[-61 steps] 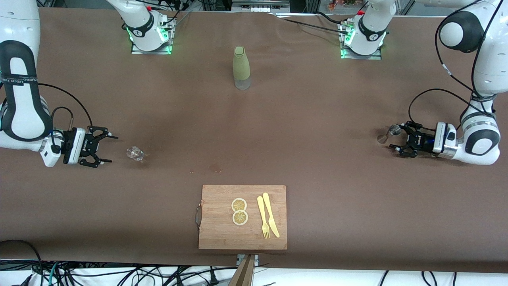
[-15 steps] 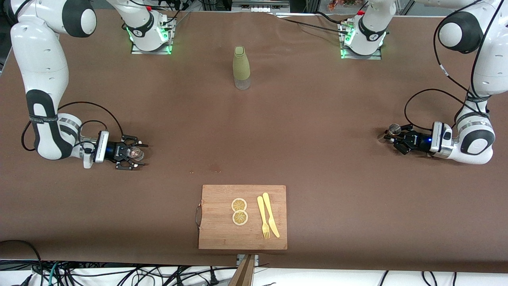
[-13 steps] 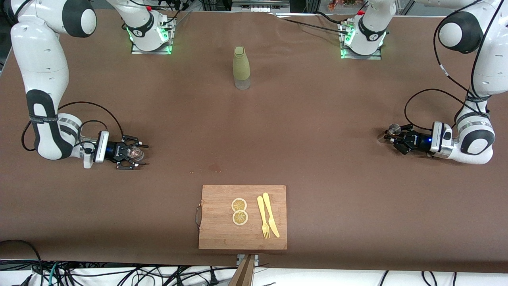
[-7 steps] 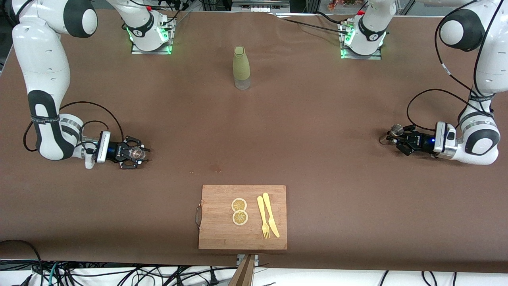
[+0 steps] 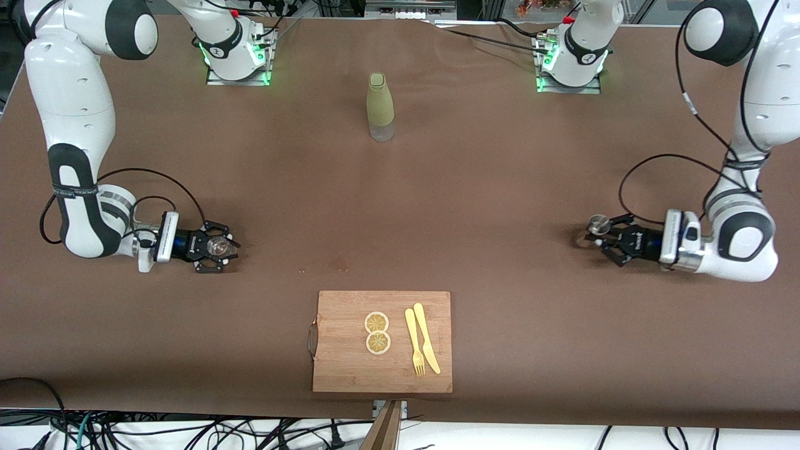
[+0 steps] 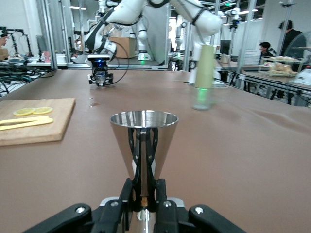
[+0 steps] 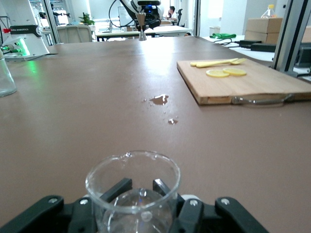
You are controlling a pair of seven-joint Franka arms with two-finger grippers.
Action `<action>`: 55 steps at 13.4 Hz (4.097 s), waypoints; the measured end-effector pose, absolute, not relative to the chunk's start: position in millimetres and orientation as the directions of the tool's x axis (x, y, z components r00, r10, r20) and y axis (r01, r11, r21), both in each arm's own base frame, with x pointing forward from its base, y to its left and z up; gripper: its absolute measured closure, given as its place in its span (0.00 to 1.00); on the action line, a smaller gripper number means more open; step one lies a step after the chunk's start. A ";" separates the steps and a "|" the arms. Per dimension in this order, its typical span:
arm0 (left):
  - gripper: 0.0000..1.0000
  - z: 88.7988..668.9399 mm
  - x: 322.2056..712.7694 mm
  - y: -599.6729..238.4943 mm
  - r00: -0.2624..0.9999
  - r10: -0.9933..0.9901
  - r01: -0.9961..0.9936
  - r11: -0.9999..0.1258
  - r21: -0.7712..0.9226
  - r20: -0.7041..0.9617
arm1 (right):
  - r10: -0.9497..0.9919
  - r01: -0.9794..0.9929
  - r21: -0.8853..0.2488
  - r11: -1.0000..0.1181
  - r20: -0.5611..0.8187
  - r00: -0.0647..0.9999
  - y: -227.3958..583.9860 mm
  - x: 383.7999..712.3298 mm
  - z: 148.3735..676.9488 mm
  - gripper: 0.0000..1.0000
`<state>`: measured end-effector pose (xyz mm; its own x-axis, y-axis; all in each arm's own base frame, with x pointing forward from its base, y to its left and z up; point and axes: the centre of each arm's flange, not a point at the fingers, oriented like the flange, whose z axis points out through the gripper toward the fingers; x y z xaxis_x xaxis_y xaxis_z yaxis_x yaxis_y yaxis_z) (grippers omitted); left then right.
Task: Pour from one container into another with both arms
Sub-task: 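Lift the beaker and jigger, bringing both grippers toward each other, then tilt the beaker with the right gripper, pouring into the jigger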
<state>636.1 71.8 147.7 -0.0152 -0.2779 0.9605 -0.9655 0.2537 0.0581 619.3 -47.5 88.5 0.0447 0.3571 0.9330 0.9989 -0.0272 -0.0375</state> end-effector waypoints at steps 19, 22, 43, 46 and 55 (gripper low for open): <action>0.79 137.0 604.3 -398.9 0.225 -0.408 -0.970 -0.009 0.243 0.885 | 0.405 0.981 -0.162 0.102 0.908 0.108 183.9 670.0 157.7 0.73; 0.79 134.7 594.7 -429.2 0.257 -0.410 -0.966 -0.073 0.250 0.875 | 0.431 0.976 -0.202 0.084 0.890 0.147 203.5 667.1 156.8 0.73; 0.79 138.2 595.4 -457.5 0.292 -0.407 -0.956 -0.133 0.260 0.866 | 0.662 0.945 -0.315 0.088 0.728 0.181 258.6 671.2 205.0 0.73; 0.79 139.1 595.8 -457.9 0.296 -0.399 -0.955 -0.136 0.263 0.868 | 0.702 0.942 -0.329 0.070 0.687 0.187 263.6 673.0 216.6 0.73; 0.79 139.0 596.7 -456.9 0.295 -0.400 -0.955 -0.138 0.262 0.868 | 0.786 0.932 -0.362 0.031 0.585 0.201 282.0 671.3 228.9 0.73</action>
